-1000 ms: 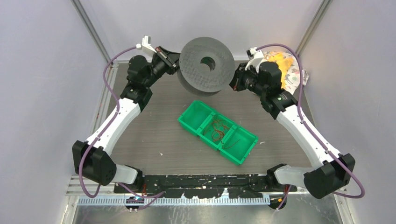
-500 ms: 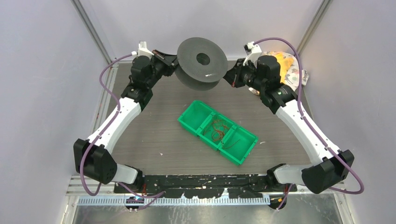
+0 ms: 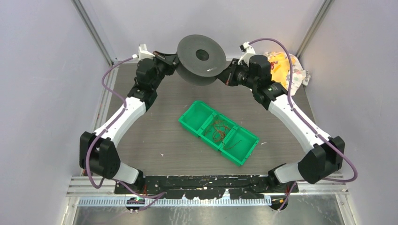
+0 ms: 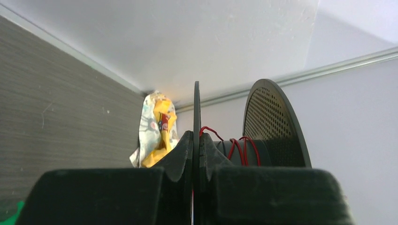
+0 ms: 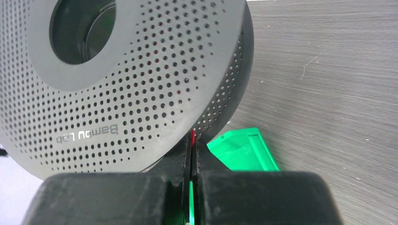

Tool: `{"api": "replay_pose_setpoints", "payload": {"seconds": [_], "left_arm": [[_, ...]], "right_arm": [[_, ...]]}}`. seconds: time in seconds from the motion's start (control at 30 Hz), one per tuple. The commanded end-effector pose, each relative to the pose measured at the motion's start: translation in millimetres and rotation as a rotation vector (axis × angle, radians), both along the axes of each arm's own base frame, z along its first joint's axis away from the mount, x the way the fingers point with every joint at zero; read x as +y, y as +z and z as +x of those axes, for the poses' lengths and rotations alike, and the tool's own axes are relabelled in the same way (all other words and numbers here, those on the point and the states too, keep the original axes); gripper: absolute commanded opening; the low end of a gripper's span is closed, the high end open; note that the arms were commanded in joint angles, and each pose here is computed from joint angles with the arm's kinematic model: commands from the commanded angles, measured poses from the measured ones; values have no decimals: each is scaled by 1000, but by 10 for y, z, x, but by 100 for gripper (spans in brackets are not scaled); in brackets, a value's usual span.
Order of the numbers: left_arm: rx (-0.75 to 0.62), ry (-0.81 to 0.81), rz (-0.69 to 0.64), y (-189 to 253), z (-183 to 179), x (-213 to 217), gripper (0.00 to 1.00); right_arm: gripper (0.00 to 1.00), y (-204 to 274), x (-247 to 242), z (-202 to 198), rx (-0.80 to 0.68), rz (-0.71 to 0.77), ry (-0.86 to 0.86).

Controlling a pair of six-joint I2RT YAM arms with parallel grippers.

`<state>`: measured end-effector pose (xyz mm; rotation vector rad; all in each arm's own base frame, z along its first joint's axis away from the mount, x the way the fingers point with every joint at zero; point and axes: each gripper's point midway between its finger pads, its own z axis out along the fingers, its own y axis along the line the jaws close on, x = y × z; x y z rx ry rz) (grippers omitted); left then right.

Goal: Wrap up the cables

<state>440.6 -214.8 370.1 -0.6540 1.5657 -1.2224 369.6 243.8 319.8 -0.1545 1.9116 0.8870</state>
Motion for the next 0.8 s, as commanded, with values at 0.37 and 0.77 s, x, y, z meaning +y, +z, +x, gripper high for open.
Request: {"api": "replay_pose_setpoints", "payload": {"seconds": [0.37,0.77], "left_arm": [[-241,110,-206,-357,728,-115,1],[-187,52,-199,-1132,1132,-324,0]], "right_arm": [[1,107,402,939,77,468,-52],[1,-312,348,1632,203,694,-30]]}}
